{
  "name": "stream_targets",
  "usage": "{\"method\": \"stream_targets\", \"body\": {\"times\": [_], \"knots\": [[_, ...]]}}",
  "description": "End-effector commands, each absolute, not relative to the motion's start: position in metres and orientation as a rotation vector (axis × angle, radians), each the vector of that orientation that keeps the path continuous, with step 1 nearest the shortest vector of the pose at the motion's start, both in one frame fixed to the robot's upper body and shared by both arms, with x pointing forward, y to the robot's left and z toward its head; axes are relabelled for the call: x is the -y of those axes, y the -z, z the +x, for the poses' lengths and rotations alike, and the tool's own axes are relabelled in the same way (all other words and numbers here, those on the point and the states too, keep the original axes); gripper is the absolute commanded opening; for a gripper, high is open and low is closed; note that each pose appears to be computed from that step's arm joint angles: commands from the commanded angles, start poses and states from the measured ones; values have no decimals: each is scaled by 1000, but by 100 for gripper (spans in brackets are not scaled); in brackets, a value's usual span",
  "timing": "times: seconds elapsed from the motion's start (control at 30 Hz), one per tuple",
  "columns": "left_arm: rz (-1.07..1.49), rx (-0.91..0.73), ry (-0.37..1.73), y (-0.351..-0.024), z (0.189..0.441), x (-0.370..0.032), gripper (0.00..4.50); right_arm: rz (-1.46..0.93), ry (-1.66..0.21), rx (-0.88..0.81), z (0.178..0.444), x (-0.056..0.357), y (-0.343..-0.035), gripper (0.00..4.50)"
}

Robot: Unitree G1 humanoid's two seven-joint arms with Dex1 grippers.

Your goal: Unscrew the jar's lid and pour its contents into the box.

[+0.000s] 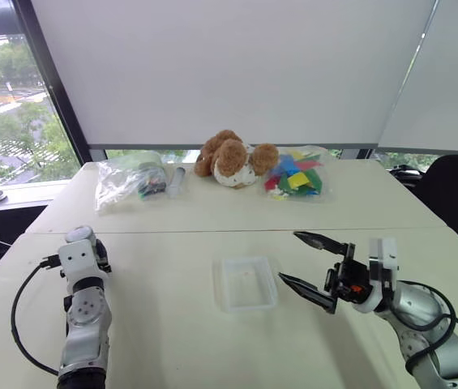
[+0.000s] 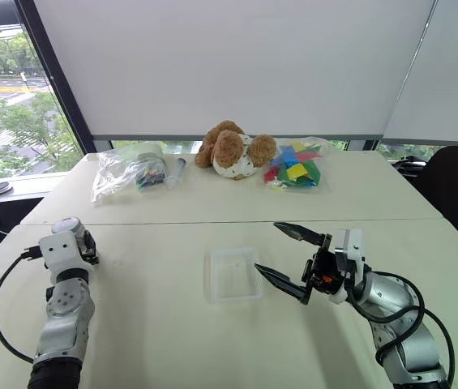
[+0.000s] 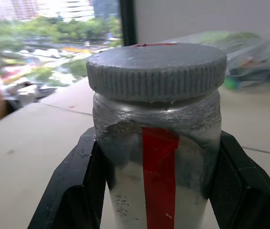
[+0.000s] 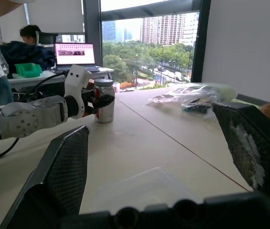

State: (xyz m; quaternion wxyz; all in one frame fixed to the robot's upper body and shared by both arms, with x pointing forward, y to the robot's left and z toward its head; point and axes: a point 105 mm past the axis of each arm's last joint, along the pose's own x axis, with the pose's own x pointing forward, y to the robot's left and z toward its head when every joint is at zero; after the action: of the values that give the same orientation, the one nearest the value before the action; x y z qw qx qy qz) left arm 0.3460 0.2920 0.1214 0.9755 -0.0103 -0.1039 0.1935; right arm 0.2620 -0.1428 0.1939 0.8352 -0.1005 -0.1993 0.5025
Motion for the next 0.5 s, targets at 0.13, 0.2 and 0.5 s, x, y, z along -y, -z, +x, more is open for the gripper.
{"method": "stream_targets", "body": {"times": [0.13,0.2,0.5], "knots": [[44,409,393,-211,328,-235,216,-126,-1045,373,258,142,-233,450],[109,315,705,-216,314,-201,216,-62,-1075,269,259,126,-242,450],[217,229,1266,-224,288,-116,216,-44,-1298,233,259,65,-272,450]]}}
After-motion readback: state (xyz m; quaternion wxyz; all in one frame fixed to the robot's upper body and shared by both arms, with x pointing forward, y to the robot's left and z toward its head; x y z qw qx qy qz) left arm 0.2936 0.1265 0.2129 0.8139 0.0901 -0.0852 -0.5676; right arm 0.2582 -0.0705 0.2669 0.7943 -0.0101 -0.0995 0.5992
